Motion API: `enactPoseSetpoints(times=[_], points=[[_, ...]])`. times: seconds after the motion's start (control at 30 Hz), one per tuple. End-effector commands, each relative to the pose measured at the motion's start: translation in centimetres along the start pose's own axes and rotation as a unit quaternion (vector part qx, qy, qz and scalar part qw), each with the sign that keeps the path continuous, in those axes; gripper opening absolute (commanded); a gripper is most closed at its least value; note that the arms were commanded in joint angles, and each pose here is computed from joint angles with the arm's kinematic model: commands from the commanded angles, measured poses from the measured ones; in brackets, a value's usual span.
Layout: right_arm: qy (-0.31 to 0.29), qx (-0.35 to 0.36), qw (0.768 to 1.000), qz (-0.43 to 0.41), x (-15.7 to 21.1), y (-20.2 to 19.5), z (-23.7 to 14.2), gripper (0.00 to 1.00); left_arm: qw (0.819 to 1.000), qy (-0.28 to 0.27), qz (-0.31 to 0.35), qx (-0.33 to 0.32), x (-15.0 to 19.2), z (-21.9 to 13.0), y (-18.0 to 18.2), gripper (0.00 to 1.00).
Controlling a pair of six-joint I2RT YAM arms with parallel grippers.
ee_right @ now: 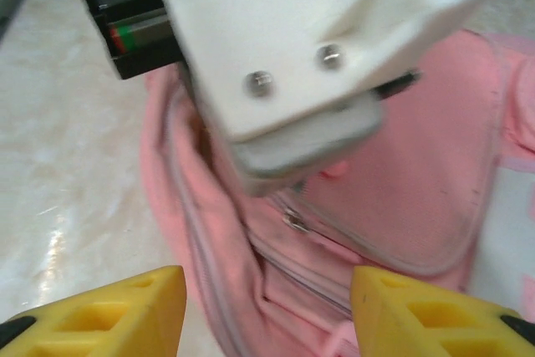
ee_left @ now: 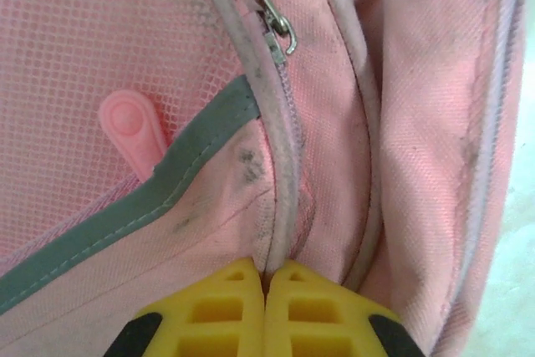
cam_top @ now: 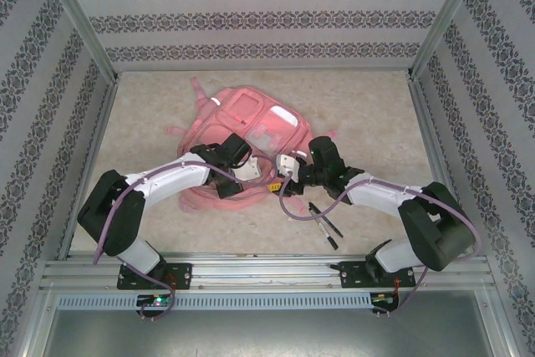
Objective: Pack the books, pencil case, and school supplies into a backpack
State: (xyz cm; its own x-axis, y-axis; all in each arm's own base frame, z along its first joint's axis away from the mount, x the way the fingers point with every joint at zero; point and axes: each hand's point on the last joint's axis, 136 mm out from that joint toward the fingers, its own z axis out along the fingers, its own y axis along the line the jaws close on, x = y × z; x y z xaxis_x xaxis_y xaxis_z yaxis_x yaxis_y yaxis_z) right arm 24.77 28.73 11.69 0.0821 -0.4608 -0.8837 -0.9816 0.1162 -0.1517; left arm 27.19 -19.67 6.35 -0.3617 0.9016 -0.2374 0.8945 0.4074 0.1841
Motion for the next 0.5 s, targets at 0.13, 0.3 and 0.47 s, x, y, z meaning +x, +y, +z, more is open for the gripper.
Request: enactPoseSetpoints(times=[0.13,0.3,0.47], points=[[-0.022,-0.038,0.999,-0.002,-0.8,-0.8,1.0,0.53,0.991,-0.134,0.009,-0.002,-3.8,-5.4,0.0,0.00],[-0.004,0.014,0.999,0.049,-0.6,-4.2,1.8,0.52,0.985,-0.171,0.019,0.013,-3.9,-6.4,-0.7,0.00],[0.005,0.032,0.998,0.058,-0.3,-4.9,2.1,0.51,0.982,-0.186,0.015,0.030,-4.0,-6.1,-1.3,0.00]])
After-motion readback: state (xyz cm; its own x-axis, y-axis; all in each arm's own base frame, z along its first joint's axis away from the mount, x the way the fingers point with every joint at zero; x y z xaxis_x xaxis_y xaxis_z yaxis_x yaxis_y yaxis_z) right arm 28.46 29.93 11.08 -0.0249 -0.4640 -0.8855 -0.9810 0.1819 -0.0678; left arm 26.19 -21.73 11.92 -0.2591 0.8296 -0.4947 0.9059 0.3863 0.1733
